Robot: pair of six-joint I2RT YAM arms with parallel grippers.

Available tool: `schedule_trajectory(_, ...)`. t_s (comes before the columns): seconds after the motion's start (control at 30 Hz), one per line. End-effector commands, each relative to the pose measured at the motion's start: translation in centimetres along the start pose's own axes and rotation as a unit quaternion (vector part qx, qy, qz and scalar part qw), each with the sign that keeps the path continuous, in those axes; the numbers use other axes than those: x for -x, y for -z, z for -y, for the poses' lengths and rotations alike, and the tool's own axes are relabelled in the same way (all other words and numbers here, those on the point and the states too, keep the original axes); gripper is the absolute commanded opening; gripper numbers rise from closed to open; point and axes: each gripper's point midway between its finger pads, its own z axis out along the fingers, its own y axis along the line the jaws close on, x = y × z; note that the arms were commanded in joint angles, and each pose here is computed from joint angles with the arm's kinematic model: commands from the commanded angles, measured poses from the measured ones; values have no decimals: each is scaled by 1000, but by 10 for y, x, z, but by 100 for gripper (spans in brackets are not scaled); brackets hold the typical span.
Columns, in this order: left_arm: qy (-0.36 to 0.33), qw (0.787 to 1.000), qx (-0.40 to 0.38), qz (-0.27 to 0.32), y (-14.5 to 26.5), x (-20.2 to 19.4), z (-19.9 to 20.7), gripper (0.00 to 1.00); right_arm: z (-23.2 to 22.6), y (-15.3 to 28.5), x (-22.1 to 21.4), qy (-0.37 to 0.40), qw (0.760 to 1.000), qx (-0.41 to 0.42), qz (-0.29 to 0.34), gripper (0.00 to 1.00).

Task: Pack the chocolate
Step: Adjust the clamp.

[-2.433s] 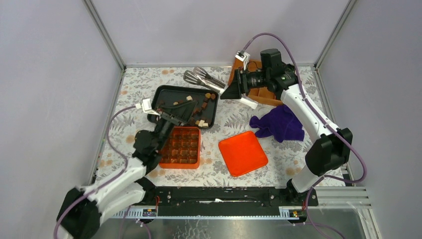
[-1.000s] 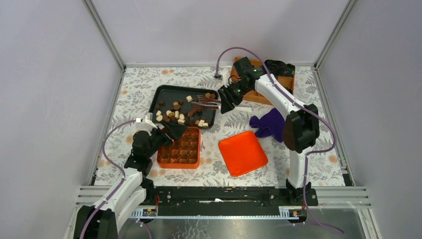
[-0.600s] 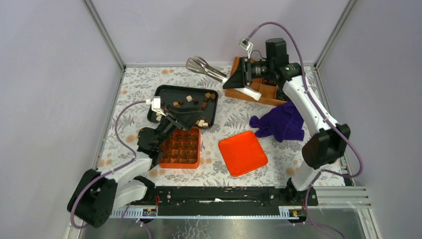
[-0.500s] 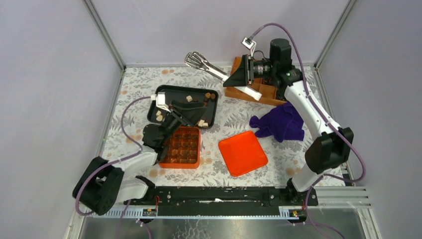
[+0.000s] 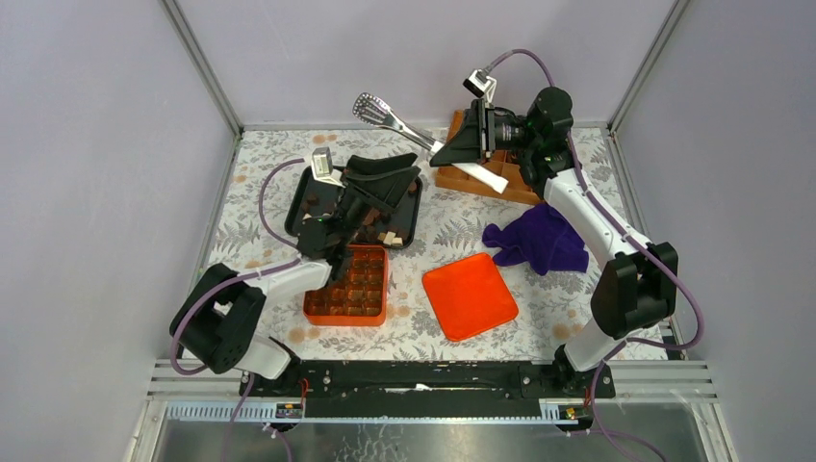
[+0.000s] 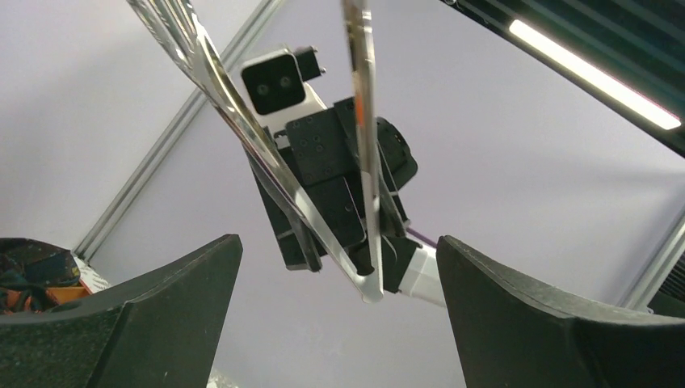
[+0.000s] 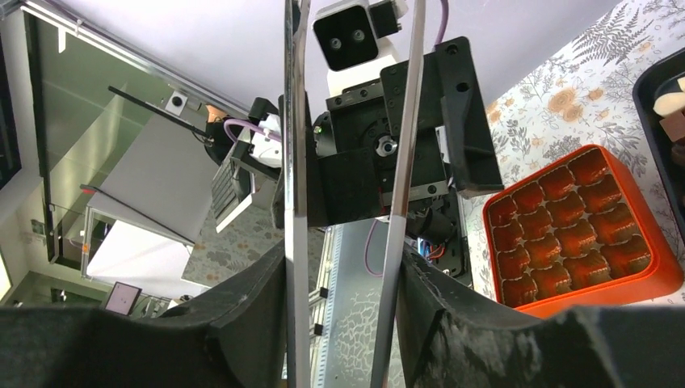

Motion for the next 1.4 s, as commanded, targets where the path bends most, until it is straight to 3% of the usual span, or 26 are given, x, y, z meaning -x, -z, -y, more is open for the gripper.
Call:
schedule_trajectory(0.0, 10, 997, -24, 66, -14, 26, 16, 99, -32, 2, -3, 49, 998, 23, -9, 52)
schedule_trajectory(0.37, 49, 993, -12, 108, -30, 39, 9, 97, -24, -1, -11, 44, 999, 22, -17, 51)
schedule_trajectory(0.63, 60, 992, 16, 114, -37, 37, -1, 83, -13, -2, -14, 48, 999, 6, -19, 51)
schedule_trajectory(0.93, 70, 991, 47, 101, -37, 28, -15, 59, -7, -3, -16, 57, 998, -11, -23, 50)
schedule_trajectory(1.2, 74, 991, 52, 98, -37, 24, -18, 38, -6, -3, -18, 54, 998, -15, -21, 43)
schedule_trajectory(1.37, 77, 991, 55, 99, -36, 23, -19, 32, -7, -3, -19, 50, 998, -15, -21, 37)
